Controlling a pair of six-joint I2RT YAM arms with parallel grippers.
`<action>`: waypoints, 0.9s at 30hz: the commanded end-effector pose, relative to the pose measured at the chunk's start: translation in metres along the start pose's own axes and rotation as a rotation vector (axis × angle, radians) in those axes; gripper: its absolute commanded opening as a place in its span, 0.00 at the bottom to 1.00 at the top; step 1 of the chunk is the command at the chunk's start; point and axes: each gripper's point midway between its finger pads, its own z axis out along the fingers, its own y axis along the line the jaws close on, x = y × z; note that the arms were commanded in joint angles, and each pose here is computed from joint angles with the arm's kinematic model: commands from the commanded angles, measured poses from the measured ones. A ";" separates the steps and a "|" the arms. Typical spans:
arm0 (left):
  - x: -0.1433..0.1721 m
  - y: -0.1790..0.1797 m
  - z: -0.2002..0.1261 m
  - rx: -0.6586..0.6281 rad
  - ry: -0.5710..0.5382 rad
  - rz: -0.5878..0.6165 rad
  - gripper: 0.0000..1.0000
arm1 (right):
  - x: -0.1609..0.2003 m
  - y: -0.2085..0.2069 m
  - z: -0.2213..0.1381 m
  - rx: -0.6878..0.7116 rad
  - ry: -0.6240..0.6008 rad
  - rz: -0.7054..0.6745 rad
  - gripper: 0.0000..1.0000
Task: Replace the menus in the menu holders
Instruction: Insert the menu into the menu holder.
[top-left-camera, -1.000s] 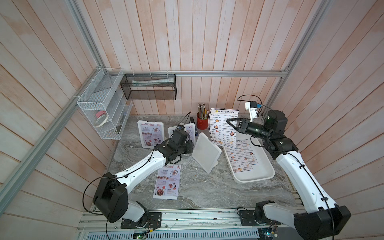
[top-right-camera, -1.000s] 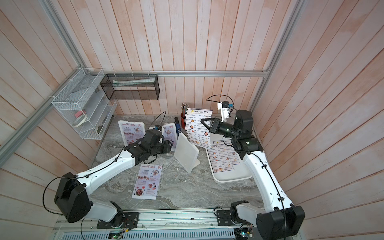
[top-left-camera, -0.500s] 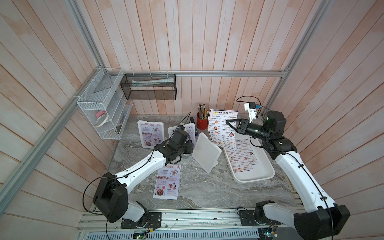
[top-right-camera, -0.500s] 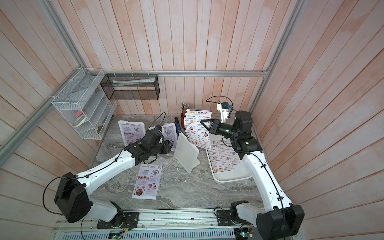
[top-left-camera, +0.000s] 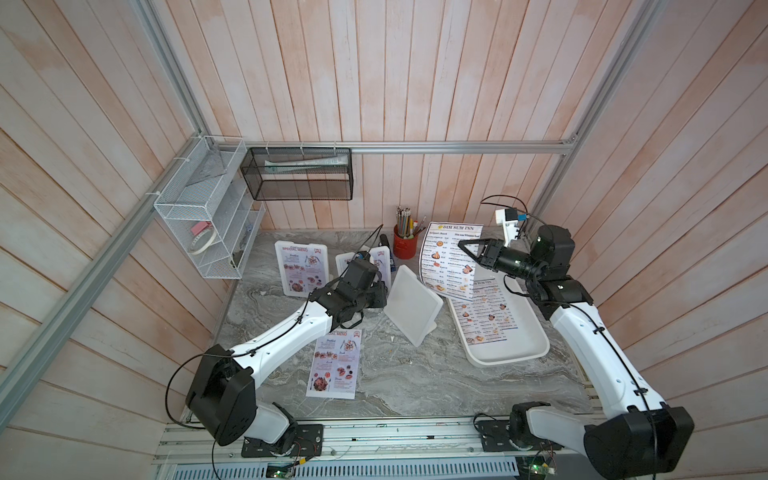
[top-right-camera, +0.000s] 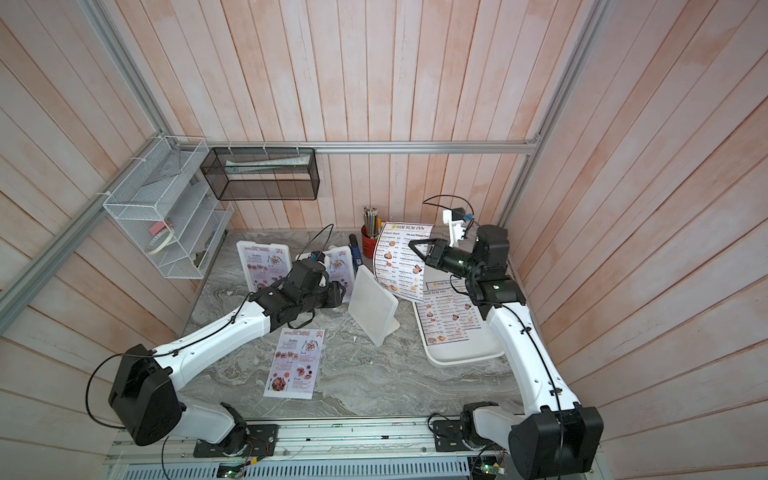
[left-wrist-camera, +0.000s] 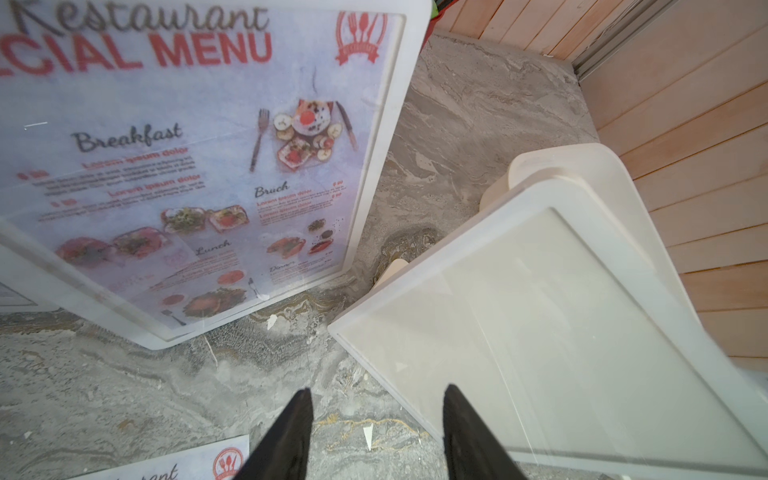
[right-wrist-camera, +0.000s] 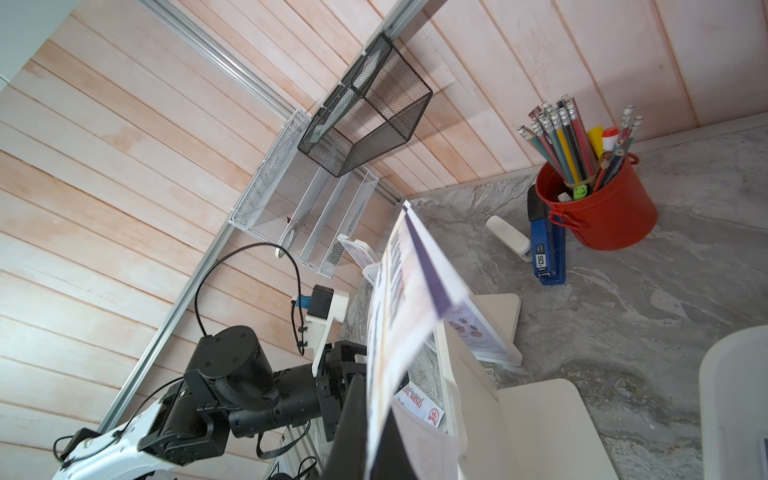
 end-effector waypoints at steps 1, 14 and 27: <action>-0.006 0.000 -0.004 -0.010 -0.020 -0.001 0.53 | -0.007 -0.004 -0.008 -0.009 -0.033 0.015 0.00; -0.005 -0.003 -0.001 -0.007 -0.015 0.000 0.53 | 0.002 0.003 -0.008 -0.078 0.004 0.034 0.00; -0.005 -0.006 0.000 0.000 -0.015 0.005 0.53 | -0.005 0.027 -0.015 -0.138 -0.017 0.030 0.00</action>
